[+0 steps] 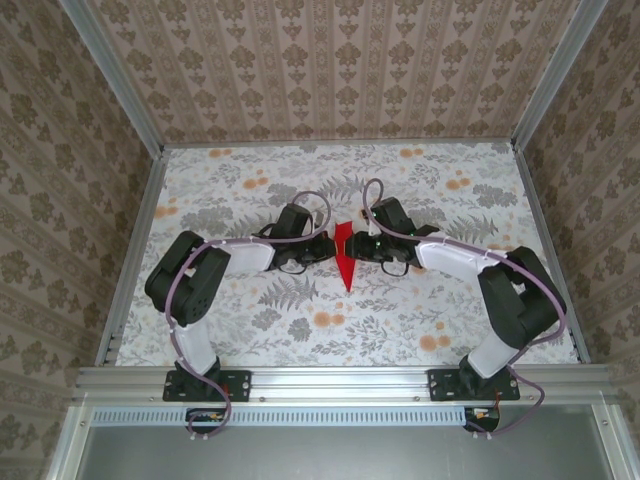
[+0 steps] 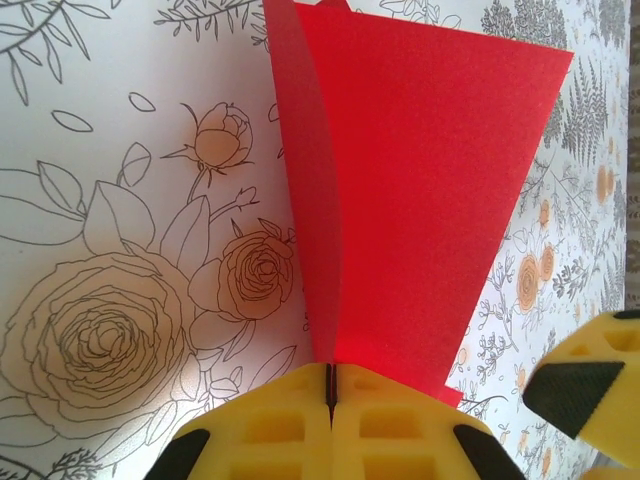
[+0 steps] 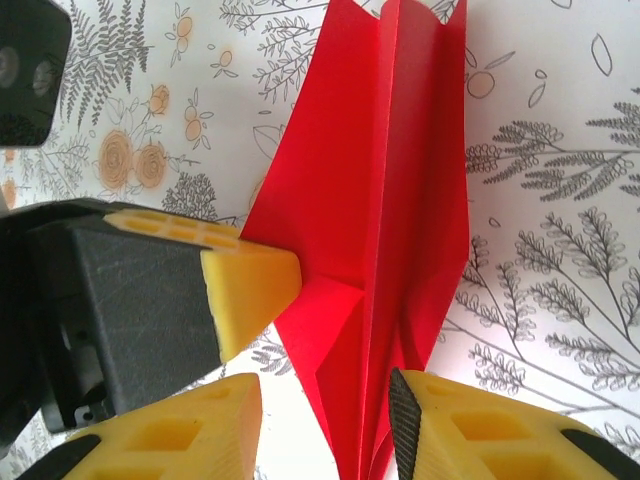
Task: Fold a paper plane with a square sheet of paper (pick it up from the middle)
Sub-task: Move a paper plane to the center of the table.
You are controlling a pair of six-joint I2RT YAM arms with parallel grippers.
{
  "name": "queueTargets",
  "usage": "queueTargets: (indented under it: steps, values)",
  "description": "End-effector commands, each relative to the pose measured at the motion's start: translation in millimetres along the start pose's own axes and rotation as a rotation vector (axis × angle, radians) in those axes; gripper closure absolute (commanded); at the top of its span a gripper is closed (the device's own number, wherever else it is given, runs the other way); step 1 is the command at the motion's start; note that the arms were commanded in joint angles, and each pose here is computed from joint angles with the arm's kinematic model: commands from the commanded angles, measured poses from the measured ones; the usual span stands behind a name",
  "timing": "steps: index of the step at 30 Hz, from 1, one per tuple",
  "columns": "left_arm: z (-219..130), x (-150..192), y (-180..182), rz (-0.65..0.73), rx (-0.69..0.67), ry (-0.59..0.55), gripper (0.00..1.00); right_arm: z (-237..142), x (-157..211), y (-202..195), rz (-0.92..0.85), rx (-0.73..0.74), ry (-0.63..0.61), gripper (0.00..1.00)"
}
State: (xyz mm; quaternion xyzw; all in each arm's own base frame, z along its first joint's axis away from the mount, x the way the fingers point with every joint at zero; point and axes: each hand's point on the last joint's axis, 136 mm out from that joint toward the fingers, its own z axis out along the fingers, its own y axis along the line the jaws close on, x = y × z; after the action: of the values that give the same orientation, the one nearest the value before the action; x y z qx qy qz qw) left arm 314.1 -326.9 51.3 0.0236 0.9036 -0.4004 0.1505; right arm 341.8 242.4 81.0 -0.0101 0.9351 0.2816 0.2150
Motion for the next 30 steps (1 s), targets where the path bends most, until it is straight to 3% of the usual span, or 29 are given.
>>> queueTargets:
  steps: [1,15,30]
  values:
    - [2,2,3,-0.017,0.017,0.011,1.0,4,-5,2,-0.025,0.012,0.019,0.6]
    - [3,6,22,-0.047,-0.012,0.012,1.0,31,-6,-19,-0.032,0.096,0.069,0.56]
    - [6,11,48,-0.127,-0.023,0.005,1.0,43,4,-18,0.028,-0.004,0.121,0.47]
